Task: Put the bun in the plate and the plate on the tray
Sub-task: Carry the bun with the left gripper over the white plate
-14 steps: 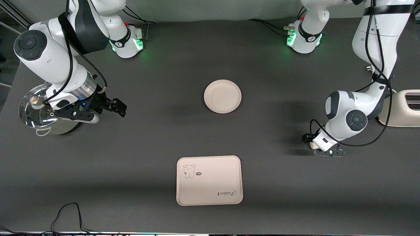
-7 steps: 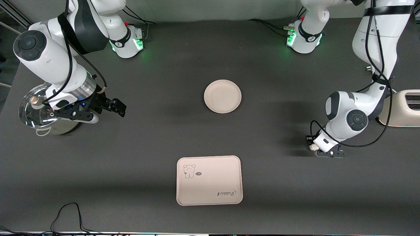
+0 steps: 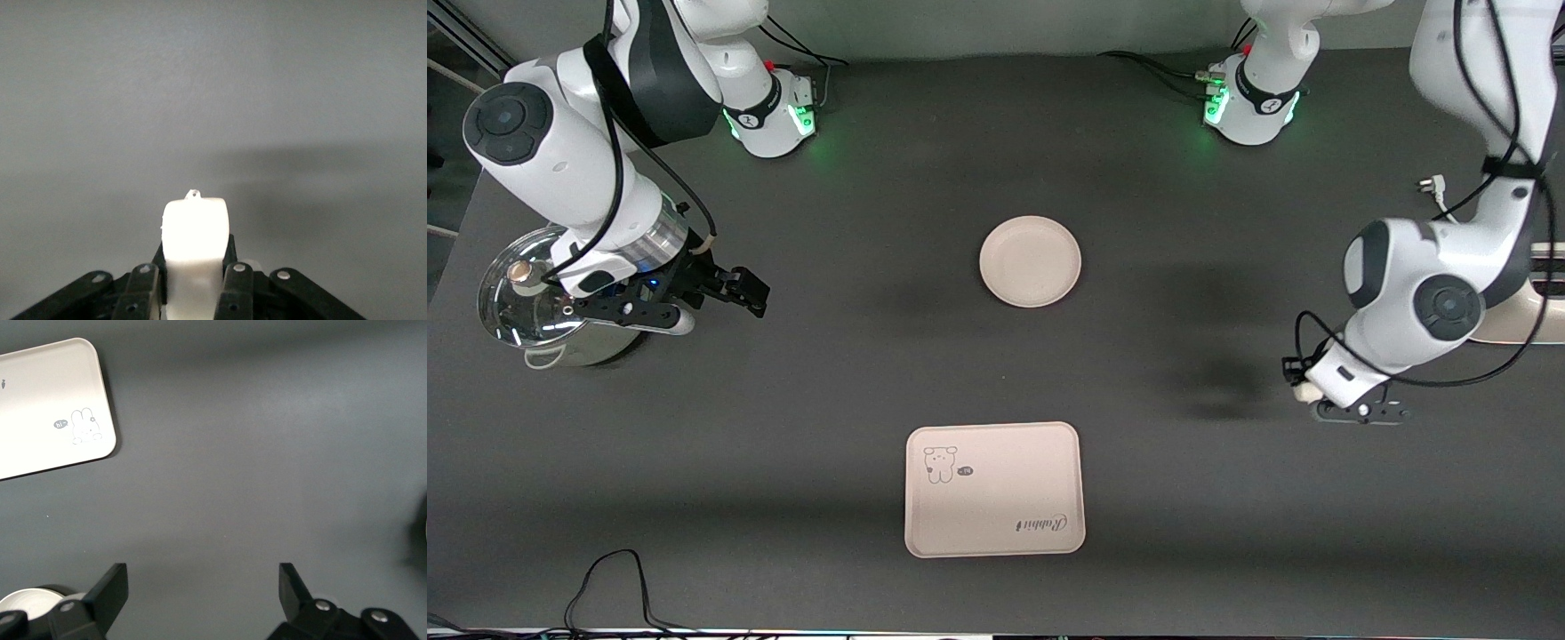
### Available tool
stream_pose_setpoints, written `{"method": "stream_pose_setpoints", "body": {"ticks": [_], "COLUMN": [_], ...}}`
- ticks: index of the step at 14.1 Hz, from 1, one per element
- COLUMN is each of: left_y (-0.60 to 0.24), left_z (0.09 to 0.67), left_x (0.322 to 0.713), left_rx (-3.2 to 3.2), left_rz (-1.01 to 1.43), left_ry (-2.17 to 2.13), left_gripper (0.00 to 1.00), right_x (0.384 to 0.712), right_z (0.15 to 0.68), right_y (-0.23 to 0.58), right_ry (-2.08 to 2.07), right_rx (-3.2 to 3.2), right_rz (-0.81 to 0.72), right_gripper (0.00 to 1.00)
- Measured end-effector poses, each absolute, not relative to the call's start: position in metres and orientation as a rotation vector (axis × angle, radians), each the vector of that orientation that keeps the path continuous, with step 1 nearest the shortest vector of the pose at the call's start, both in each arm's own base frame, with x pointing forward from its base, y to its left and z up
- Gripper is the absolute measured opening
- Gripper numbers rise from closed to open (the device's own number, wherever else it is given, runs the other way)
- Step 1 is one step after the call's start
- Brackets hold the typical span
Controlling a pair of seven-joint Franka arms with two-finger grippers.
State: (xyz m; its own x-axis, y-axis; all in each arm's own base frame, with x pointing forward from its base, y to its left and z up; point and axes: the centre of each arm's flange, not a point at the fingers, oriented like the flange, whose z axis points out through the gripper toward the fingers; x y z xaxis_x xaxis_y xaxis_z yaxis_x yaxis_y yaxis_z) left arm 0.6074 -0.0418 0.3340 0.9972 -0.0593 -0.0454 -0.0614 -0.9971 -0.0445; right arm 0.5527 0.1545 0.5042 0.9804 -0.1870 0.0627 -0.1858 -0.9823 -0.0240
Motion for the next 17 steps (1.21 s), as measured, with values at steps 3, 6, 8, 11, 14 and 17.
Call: {"method": "stream_pose_setpoints", "body": {"ticks": [3,6,8,11,14,17], "left_y": [-0.043,-0.042,-0.047,-0.073,-0.148,-0.262], "left_z": [0.442,0.540,0.576,0.582,0.572,0.556], "left_x": [0.578,0.544,0.531,0.527,0.520,0.496], "left_rx": [-3.052,-3.025,-3.040,-3.106,-3.129,-3.145], "left_rz": [0.147,0.210,0.205,0.207,0.217,0.148], "left_ry": [0.086,0.077,0.076,0.110,0.079,-0.008], "left_gripper": [0.33,0.33,0.33,0.33,0.34,0.35], "right_x": [0.553,0.553,0.553,0.553,0.553,0.553], "right_z": [0.504,0.504,0.504,0.504,0.505,0.505], "right_y": [0.155,0.155,0.155,0.154,0.154,0.154], "right_ry": [0.293,0.293,0.293,0.293,0.293,0.294], "right_rx": [-3.108,-3.108,-3.108,-3.108,-3.107,-3.107], "right_rz": [-0.101,-0.102,-0.102,-0.102,-0.104,-0.104], "right_gripper": [1.00,1.00,1.00,1.00,1.00,1.00]}}
